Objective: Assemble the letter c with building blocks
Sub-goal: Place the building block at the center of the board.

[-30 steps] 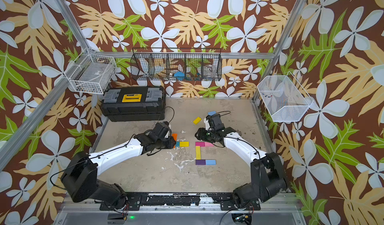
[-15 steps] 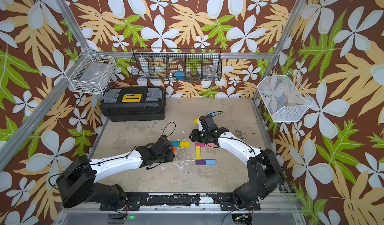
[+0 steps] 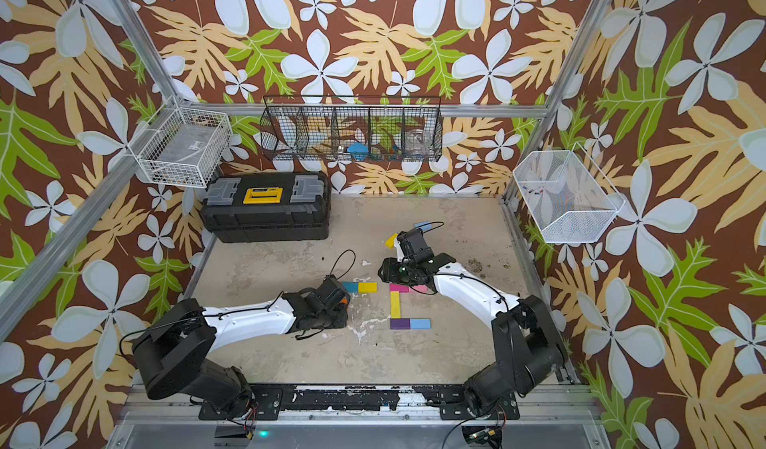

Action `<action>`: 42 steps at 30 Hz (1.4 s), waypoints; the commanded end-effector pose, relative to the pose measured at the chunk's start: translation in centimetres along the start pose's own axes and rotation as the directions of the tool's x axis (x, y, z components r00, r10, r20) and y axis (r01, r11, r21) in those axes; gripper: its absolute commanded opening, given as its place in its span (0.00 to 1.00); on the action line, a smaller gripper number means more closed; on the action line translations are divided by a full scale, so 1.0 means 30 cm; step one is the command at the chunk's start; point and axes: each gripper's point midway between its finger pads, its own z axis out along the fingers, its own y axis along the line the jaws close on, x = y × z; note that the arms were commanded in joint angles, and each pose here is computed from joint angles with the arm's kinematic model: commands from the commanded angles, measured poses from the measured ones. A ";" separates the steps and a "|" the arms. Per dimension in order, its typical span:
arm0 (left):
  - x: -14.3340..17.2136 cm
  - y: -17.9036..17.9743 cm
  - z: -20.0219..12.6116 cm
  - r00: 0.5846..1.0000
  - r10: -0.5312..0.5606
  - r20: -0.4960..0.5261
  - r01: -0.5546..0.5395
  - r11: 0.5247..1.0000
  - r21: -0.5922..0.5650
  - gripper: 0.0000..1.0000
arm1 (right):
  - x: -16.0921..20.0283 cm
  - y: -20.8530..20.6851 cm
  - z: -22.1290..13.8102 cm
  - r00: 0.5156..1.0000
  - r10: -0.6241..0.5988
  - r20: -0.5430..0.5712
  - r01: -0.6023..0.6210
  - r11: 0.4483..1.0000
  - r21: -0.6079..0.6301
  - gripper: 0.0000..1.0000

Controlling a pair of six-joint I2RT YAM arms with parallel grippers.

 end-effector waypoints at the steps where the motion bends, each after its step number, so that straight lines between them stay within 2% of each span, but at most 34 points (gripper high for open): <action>1: -0.022 -0.016 0.004 1.000 0.019 0.021 -0.019 1.000 0.004 0.00 | -0.003 0.000 -0.001 1.000 -0.011 0.010 0.011 1.000 0.002 0.58; 3: -0.019 -0.016 0.010 1.000 0.020 0.015 -0.020 1.000 0.001 0.00 | -0.002 -0.001 0.000 1.000 -0.010 0.009 0.010 1.000 0.002 0.57; 9: -0.016 -0.012 0.022 1.000 0.022 0.006 -0.022 1.000 -0.010 0.27 | 0.002 -0.003 0.000 1.000 -0.011 0.010 0.011 1.000 0.000 0.57; 13: -0.014 -0.006 0.024 1.000 0.022 0.005 -0.021 1.000 -0.017 0.35 | 0.002 -0.002 -0.003 1.000 -0.013 0.011 0.013 1.000 -0.001 0.57; 22: -0.006 0.007 0.026 1.000 0.024 0.000 -0.024 0.999 -0.033 0.43 | 0.001 -0.001 -0.004 1.000 -0.013 0.012 0.013 1.000 -0.001 0.58; 42: -0.008 0.062 0.043 0.998 0.062 0.011 -0.060 0.992 -0.115 0.44 | -0.010 0.009 -0.012 1.000 -0.016 0.019 0.016 1.000 -0.006 0.58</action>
